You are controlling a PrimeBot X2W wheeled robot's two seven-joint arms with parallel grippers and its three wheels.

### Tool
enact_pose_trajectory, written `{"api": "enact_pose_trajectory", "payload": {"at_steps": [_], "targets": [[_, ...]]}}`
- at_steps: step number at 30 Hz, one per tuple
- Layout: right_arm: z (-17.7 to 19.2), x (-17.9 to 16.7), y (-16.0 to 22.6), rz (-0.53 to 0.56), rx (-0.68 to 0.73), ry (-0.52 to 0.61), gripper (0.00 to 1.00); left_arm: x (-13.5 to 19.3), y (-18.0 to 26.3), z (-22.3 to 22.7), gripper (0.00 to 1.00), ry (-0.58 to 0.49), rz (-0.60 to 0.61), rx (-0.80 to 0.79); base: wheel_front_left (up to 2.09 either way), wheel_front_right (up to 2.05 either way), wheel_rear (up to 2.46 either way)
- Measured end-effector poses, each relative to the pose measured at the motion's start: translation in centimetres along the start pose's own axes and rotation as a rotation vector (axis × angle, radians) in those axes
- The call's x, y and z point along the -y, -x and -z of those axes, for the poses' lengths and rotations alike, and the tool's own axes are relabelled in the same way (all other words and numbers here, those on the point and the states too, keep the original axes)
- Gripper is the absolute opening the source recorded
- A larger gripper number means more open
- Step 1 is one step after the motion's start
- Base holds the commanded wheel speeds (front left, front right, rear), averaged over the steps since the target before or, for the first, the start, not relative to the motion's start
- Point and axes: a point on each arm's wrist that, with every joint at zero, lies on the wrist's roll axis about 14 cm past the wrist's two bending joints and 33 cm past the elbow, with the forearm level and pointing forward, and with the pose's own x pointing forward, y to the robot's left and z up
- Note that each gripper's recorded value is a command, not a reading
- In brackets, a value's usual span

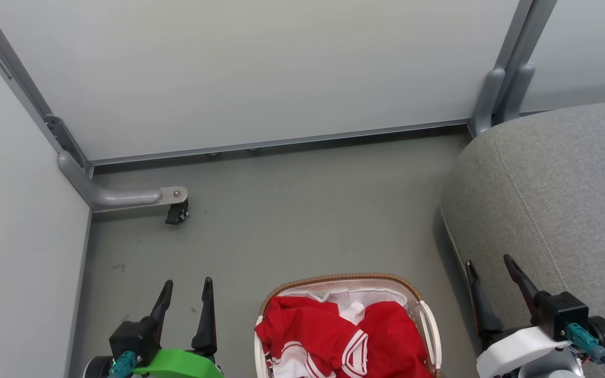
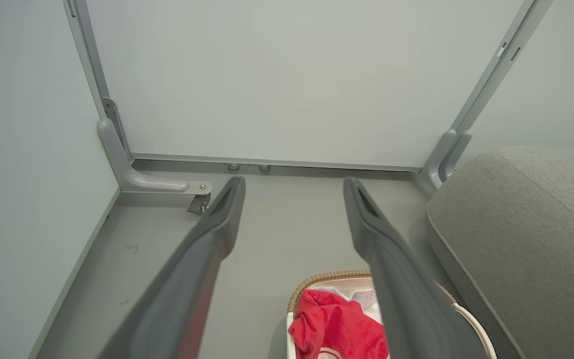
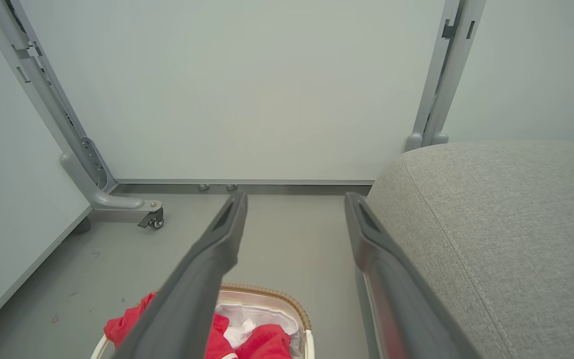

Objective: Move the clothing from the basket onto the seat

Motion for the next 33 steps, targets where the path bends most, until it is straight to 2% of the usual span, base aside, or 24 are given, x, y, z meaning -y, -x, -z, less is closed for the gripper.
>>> {"api": "enact_pose_trajectory", "payload": {"at_steps": [10,17,24,33], "targets": [[0.0,1.1,-1.9,0.023,0.006,0.013,1.0,1.7,-3.0,-0.1,1.0,0.005,0.068,-0.003,0.0,0.0,0.0],[0.4,2.3,-4.6,0.043,0.01,0.028,1.0,3.8,-6.7,2.2,1.0,-0.055,0.169,-0.075,0.0,0.0,0.0],[2.7,3.9,-6.6,0.077,-0.036,0.025,1.0,5.9,-9.8,8.4,1.0,-0.136,0.299,-0.254,0.0,0.0,0.0],[6.2,5.5,-8.2,0.11,-0.102,-0.007,1.0,5.4,-9.8,19.8,1.0,-0.298,0.435,-0.622,0.0,0.0,0.0]]}}
